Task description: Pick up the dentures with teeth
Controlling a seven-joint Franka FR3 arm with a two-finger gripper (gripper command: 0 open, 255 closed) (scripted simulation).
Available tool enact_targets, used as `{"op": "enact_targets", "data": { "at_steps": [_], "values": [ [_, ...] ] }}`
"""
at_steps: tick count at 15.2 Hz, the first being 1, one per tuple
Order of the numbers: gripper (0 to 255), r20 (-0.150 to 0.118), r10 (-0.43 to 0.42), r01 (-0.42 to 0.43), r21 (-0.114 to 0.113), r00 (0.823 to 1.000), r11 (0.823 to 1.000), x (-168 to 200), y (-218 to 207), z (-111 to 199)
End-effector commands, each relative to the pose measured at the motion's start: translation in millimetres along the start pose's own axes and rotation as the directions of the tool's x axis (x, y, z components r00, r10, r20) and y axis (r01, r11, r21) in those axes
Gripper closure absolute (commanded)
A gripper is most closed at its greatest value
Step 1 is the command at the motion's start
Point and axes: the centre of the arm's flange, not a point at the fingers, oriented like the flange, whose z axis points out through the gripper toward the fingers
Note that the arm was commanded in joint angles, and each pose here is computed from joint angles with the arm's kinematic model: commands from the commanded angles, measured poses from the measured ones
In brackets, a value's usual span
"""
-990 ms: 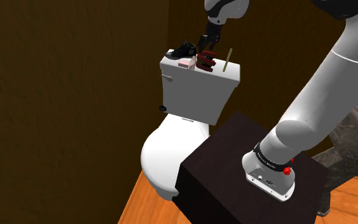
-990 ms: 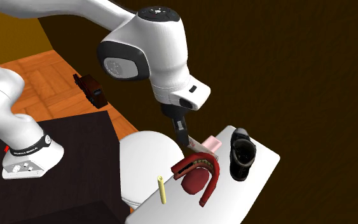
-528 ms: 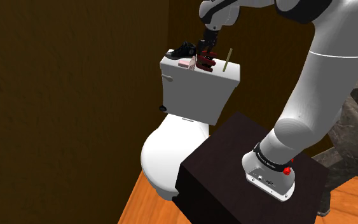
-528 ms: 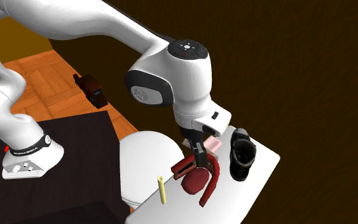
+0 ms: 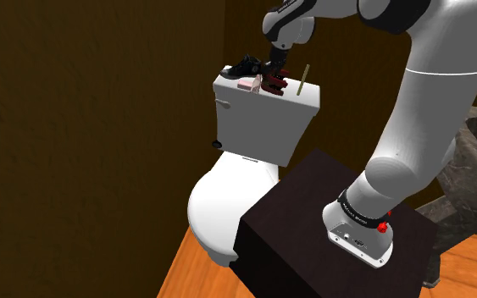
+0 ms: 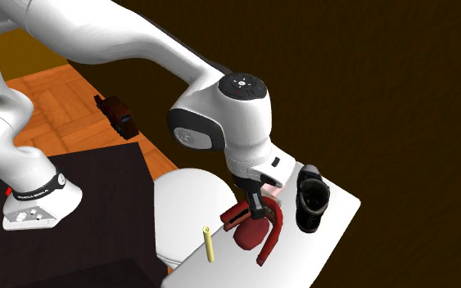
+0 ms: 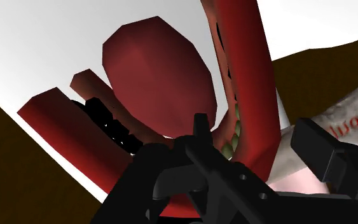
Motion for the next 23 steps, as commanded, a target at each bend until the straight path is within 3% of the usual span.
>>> {"op": "enact_targets", "data": {
  "at_steps": [1,9,23],
  "values": [
    [255,0.0,0.0,0.0,0.0,1.0,1.0,0,0,1],
    [255,0.0,0.0,0.0,0.0,1.0,1.0,0,0,0],
    [255,0.0,0.0,0.0,0.0,1.0,1.0,8,-1,-73]
  ]
}}
